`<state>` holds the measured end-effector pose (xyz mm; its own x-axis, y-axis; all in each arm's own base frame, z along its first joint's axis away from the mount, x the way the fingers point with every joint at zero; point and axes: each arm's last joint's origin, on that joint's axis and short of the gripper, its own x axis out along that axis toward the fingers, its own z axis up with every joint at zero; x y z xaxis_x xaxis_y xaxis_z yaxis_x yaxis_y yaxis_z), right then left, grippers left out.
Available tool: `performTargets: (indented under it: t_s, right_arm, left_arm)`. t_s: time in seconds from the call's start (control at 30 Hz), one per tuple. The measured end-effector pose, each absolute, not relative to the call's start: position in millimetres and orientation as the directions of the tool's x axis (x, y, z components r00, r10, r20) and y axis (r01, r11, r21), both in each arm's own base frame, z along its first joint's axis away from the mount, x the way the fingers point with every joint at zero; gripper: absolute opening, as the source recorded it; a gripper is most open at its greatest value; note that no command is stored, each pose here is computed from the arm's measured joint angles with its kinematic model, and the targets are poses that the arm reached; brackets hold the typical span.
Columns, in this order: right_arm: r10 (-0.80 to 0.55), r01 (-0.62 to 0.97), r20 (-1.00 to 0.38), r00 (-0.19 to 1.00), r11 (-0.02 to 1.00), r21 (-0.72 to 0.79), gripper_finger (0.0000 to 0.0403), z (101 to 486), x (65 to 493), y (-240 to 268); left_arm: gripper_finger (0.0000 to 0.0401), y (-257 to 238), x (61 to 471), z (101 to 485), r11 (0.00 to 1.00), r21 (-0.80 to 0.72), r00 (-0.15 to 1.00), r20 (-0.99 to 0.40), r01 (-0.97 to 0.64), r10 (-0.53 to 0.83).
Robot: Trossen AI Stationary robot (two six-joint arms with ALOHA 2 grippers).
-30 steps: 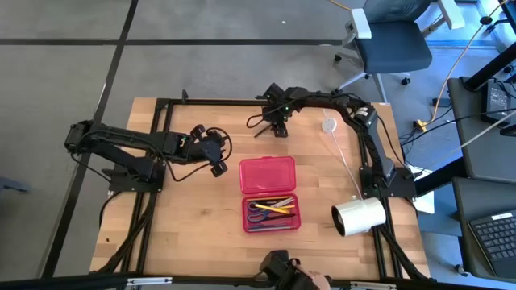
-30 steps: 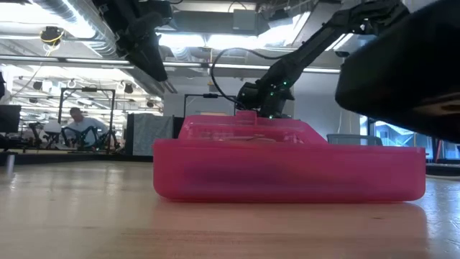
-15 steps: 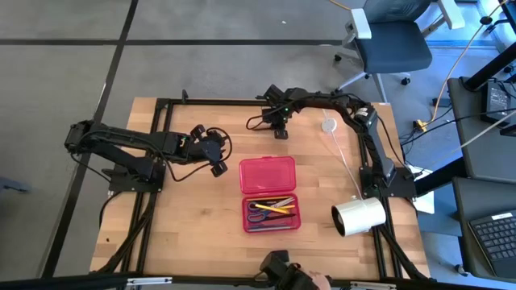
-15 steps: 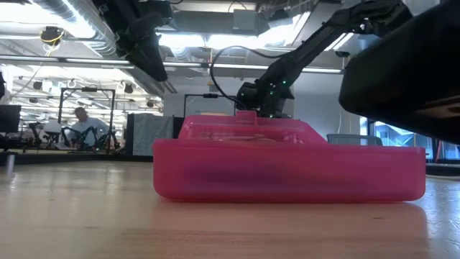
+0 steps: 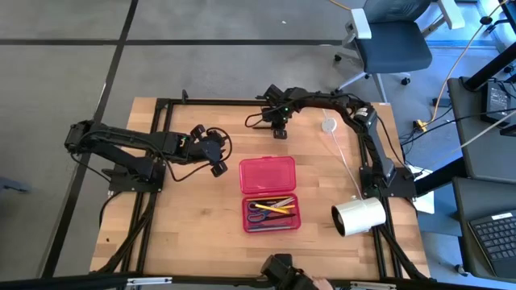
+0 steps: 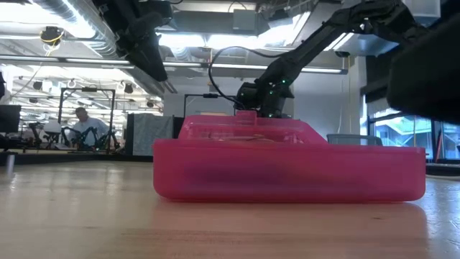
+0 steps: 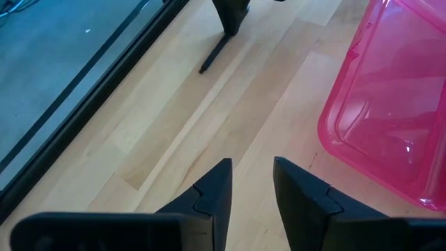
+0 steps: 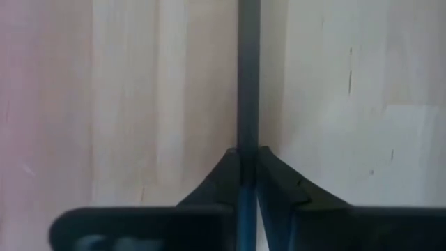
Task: Pick & place school supplies into a supply box
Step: Put the black pen into the red supply box
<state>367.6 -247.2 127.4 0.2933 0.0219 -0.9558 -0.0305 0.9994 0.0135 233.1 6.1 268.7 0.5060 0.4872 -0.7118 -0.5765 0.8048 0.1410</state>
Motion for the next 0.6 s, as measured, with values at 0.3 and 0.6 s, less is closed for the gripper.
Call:
performTargets:
  t_s: [0.3, 0.6]
  right_arm:
    - [0.023, -0.010, -0.957, 0.289, 1.000, 0.021, 0.0033, 150.9, 362.1, -238.4]
    - [0.009, -0.014, -0.952, 0.307, 1.000, 0.005, 0.0037, 186.3, 360.1, -220.8]
  left_arm:
    - [0.0094, 5.4, 233.2, 268.4, 0.814, 0.125, 0.512, -0.721, -0.568, 0.467]
    - [0.0097, 5.2, 233.2, 268.4, 0.816, 0.122, 0.513, -0.723, -0.565, 0.463]
